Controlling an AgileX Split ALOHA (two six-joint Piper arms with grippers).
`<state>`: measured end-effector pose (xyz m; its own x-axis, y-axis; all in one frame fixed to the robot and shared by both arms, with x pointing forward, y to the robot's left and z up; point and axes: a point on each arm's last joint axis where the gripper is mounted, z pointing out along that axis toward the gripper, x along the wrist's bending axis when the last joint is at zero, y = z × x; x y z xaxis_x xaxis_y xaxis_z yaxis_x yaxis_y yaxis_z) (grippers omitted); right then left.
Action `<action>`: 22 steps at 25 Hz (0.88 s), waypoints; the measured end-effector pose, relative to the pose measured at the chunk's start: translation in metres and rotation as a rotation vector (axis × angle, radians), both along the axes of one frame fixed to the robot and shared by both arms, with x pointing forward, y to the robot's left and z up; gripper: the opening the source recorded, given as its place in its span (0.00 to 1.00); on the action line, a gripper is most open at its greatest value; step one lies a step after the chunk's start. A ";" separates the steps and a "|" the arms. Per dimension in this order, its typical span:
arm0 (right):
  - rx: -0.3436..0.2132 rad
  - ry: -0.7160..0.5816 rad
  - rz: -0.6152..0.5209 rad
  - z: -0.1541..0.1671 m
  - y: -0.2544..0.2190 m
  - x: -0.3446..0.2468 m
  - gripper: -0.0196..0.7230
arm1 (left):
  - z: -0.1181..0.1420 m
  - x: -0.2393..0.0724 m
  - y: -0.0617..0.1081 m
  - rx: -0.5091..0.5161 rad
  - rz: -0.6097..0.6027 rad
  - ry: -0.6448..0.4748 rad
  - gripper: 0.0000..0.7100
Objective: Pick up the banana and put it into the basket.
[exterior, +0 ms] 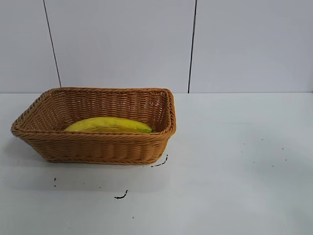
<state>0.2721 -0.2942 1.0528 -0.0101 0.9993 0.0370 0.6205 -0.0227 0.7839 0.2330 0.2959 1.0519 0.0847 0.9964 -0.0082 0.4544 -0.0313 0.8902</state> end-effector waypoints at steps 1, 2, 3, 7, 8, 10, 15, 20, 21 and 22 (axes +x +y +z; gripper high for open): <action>-0.001 -0.021 0.000 0.001 0.000 -0.003 0.96 | 0.000 0.000 0.000 0.000 0.000 0.000 0.98; -0.002 -0.039 0.000 0.001 0.000 -0.006 0.96 | 0.000 0.000 0.000 0.000 0.000 0.000 0.98; -0.002 -0.059 0.000 0.001 0.000 -0.009 0.96 | 0.000 0.000 0.000 0.000 0.000 0.000 0.98; -0.007 -0.157 0.000 0.003 0.001 -0.025 0.96 | 0.000 0.000 0.000 0.000 0.000 0.000 0.98; -0.009 -0.189 0.000 0.003 0.001 -0.030 0.96 | 0.000 0.000 0.000 0.000 0.000 0.000 0.98; -0.011 -0.230 -0.001 0.003 0.001 -0.036 0.96 | 0.000 0.000 0.000 0.000 0.000 0.000 0.98; -0.016 -0.238 -0.003 0.003 0.001 -0.038 0.96 | 0.000 0.000 0.000 0.000 0.000 0.000 0.98; -0.016 -0.238 -0.003 0.003 0.001 -0.038 0.96 | 0.000 0.000 0.000 0.000 0.000 0.000 0.98; -0.016 -0.238 -0.003 0.003 0.001 -0.038 0.96 | 0.000 0.000 0.000 0.000 0.000 0.000 0.98; -0.016 -0.238 -0.003 0.003 0.001 -0.038 0.96 | 0.000 0.000 0.000 0.000 0.000 0.000 0.98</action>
<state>0.2344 -0.2933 1.0559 -0.0133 0.9998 0.0178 0.4182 -0.0106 0.9083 0.2330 0.2959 1.0519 0.0847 0.9964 -0.0082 0.4544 -0.0313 0.8902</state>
